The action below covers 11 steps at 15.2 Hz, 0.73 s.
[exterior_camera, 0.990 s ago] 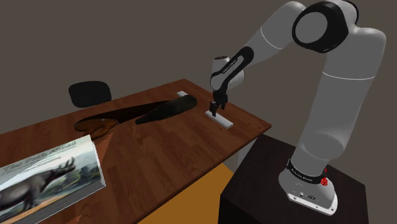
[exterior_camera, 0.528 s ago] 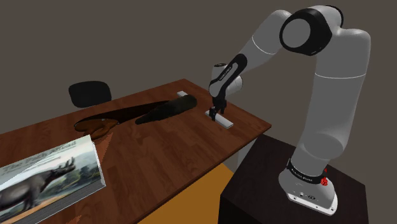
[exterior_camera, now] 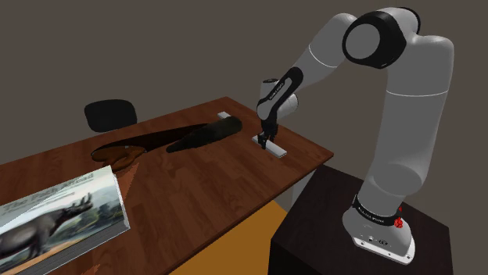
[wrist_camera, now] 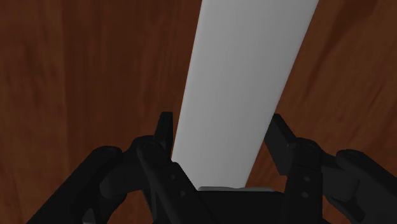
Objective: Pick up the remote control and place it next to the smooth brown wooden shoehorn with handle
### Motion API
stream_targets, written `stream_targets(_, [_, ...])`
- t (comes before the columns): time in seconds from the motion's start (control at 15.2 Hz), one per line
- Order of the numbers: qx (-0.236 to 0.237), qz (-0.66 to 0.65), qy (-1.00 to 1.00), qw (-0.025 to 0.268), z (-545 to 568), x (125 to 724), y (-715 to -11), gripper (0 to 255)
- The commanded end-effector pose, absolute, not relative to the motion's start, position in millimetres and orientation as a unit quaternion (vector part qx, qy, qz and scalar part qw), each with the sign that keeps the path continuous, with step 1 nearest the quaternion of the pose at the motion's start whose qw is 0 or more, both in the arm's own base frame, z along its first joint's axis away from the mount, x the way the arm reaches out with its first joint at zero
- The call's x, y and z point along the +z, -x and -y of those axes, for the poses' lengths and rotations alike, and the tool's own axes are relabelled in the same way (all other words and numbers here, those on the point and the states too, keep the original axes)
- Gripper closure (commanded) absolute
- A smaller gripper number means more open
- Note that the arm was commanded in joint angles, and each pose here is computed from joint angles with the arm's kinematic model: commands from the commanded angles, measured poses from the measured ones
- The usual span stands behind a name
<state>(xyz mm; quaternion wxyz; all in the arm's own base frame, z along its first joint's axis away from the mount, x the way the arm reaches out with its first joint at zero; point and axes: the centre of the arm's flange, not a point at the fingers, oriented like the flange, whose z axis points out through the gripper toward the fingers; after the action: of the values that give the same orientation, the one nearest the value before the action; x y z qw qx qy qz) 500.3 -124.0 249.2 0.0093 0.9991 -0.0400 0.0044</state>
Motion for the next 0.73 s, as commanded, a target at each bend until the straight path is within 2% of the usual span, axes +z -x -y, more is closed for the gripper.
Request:
stream_targets(0.0, [0.004, 0.04, -0.999, 0.009, 124, 249, -500, 255])
stream_targets(0.66, [0.004, 0.04, -0.999, 0.009, 124, 259, -500, 255])
